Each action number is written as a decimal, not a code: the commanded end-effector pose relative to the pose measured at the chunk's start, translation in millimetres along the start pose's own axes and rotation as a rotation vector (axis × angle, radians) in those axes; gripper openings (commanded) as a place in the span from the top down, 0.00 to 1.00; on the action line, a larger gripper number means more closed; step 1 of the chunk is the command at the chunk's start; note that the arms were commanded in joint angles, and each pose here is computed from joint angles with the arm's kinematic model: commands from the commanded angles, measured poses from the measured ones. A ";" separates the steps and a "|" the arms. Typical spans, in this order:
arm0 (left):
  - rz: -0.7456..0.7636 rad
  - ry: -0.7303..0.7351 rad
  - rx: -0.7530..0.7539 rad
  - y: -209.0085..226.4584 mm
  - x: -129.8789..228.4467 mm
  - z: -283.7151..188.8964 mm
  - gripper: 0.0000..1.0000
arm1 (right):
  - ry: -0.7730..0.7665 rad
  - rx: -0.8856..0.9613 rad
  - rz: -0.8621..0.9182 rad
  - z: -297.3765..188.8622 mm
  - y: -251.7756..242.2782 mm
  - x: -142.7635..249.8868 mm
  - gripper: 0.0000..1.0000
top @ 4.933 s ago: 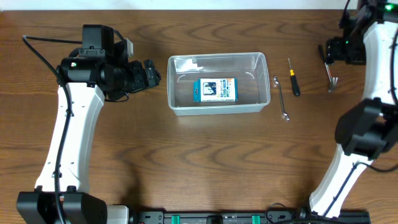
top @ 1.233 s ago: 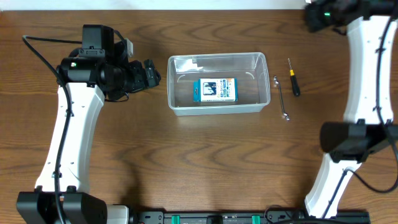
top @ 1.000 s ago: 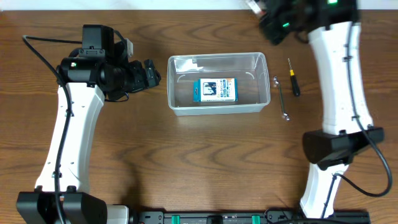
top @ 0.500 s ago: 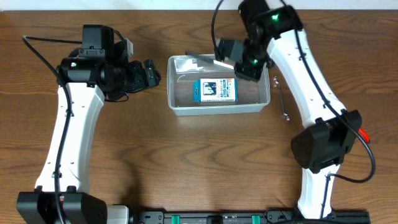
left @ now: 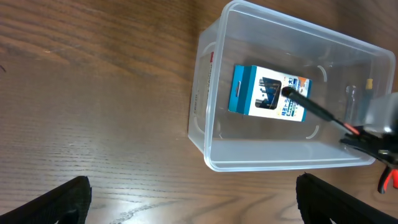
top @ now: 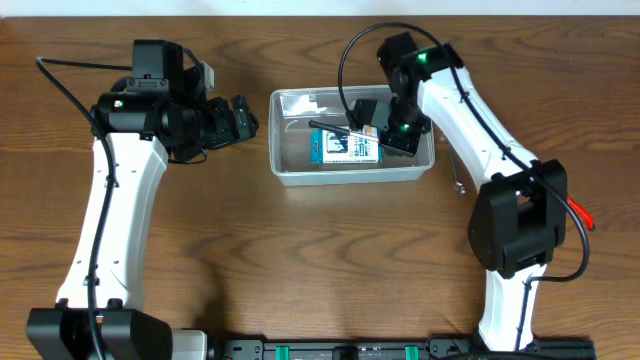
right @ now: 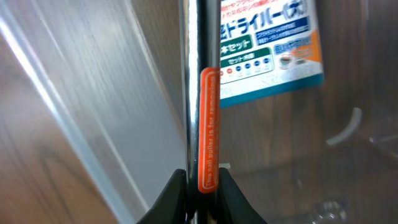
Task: Pack container
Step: 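Lower the tool into the container beside the box and open right gripper, then move right gripper to the yellow-handled screwdriver and grasp it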
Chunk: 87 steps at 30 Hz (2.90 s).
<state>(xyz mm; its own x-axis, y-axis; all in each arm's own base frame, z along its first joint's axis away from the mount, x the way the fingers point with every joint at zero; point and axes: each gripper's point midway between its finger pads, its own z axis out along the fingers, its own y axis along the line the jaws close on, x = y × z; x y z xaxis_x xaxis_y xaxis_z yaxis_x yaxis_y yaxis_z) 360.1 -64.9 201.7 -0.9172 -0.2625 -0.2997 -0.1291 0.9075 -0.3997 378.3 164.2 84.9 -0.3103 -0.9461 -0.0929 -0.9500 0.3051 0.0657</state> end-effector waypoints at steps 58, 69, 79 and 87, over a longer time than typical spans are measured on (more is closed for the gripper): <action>0.004 -0.006 -0.007 0.3 0.1 -2.1 0.02 | -0.102 0.260 1.007 -149.5 -87.4 161.5 0.07; 0.004 -0.006 -0.007 0.3 0.1 -2.1 0.02 | -0.046 0.194 1.091 -59.6 -98.6 189.6 0.21; 0.004 -0.006 -0.007 0.3 0.1 -2.1 0.02 | -0.094 0.242 1.107 2.2 -112.7 191.7 0.29; 0.004 -0.006 -0.007 0.3 0.1 -2.1 0.02 | -0.102 0.241 1.141 20.2 -110.1 188.7 0.34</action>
<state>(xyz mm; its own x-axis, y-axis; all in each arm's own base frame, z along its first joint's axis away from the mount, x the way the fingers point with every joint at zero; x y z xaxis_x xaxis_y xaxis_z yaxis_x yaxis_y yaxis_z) 360.1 -64.9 201.7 -0.9172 -0.2625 -0.2997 -0.1291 0.9075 -0.3997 424.2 -52.5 47.0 -0.9738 -0.1245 -0.1903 -0.1189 0.9921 -0.0408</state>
